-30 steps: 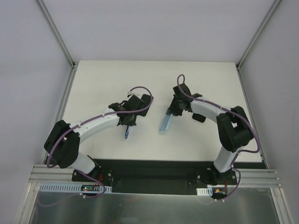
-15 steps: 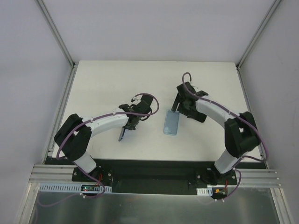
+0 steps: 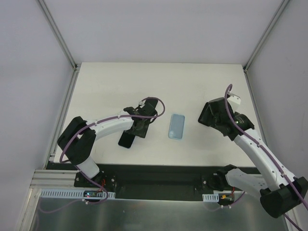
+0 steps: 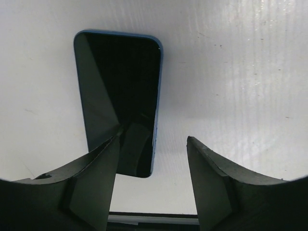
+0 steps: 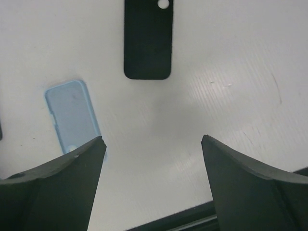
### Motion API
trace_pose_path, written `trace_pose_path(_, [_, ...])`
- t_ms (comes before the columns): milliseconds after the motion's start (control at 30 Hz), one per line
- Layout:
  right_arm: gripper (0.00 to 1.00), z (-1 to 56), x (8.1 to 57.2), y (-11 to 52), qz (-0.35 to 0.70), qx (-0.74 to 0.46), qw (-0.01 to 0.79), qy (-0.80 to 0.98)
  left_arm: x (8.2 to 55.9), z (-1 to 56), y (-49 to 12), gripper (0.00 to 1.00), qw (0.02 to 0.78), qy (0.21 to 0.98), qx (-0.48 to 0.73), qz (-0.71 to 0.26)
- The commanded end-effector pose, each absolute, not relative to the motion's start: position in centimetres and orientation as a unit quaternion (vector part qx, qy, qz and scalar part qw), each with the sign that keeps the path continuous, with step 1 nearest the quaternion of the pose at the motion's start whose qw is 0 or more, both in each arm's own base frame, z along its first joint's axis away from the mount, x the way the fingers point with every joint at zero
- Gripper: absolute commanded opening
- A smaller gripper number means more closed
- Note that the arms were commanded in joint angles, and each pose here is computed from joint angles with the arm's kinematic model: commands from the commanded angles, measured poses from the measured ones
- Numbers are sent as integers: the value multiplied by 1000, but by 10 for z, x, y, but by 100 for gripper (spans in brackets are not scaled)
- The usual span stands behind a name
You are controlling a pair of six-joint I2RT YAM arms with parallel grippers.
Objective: Take the phone out of the phone case
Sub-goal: Place the phone at the center of the board, then reset both arms
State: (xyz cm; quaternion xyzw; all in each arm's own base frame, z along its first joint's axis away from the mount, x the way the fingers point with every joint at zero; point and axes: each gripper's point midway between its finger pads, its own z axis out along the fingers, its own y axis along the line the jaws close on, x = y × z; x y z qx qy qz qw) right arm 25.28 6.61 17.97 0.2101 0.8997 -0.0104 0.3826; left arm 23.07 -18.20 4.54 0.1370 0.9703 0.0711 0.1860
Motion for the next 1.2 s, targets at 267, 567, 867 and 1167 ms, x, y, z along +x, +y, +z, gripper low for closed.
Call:
trace_pose_path(267, [89, 187, 175, 2, -80, 227, 385, 891, 238, 153, -220, 64, 290, 943, 126, -100])
trace_pose_path(567, [89, 192, 141, -28, -111, 258, 396, 874, 244, 193, -151, 71, 343, 927, 39, -147])
trace_pose_path(867, [89, 196, 126, -47, -124, 289, 419, 852, 246, 178, -89, 79, 351, 927, -64, -112])
trace_pose_path(1167, [89, 195, 125, -51, -144, 298, 413, 849, 251, 175, -87, 79, 345, 930, -68, -108])
